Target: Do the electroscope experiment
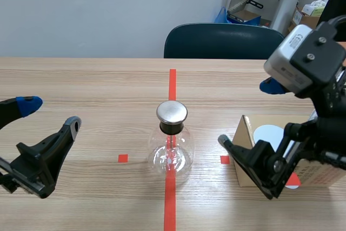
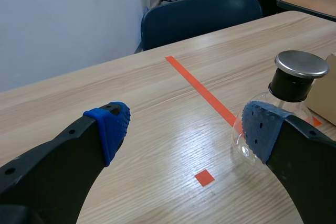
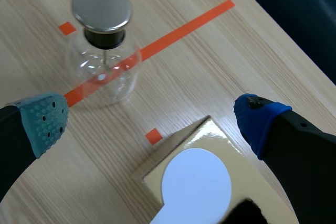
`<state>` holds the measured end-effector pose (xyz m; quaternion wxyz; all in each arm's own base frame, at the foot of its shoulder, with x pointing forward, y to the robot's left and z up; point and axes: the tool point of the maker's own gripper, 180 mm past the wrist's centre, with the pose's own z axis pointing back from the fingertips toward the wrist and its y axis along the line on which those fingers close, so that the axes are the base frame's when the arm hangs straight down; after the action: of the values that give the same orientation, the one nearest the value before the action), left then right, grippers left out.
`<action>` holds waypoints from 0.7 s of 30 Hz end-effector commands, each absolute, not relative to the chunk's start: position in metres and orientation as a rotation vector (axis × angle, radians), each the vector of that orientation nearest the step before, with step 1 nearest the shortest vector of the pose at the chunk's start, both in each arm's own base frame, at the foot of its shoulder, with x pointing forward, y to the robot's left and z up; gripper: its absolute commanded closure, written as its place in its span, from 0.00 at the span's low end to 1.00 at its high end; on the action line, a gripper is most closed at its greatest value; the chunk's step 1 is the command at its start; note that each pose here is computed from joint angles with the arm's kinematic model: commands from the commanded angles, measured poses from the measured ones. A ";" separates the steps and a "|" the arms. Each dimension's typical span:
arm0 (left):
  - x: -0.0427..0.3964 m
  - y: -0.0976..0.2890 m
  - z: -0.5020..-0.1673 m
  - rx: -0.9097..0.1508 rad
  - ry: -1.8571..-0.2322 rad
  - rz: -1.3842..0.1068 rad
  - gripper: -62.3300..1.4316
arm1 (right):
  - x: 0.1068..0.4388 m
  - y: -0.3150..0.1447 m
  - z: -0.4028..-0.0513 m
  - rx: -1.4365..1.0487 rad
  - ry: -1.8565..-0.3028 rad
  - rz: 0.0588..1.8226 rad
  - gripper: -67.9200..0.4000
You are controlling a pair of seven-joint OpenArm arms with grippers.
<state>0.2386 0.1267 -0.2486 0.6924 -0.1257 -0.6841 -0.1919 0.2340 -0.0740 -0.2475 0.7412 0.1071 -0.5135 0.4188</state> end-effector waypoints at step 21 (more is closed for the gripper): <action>0.255 0.119 -0.224 -0.208 -1.569 -0.433 0.25 | 0.252 -0.079 -0.218 0.214 -1.273 0.819 0.00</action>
<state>0.2545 0.1223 -0.2325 0.6917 -0.0874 -0.6899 -0.1948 0.2484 -0.0787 -0.2280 0.7312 0.1009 -0.5650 0.3687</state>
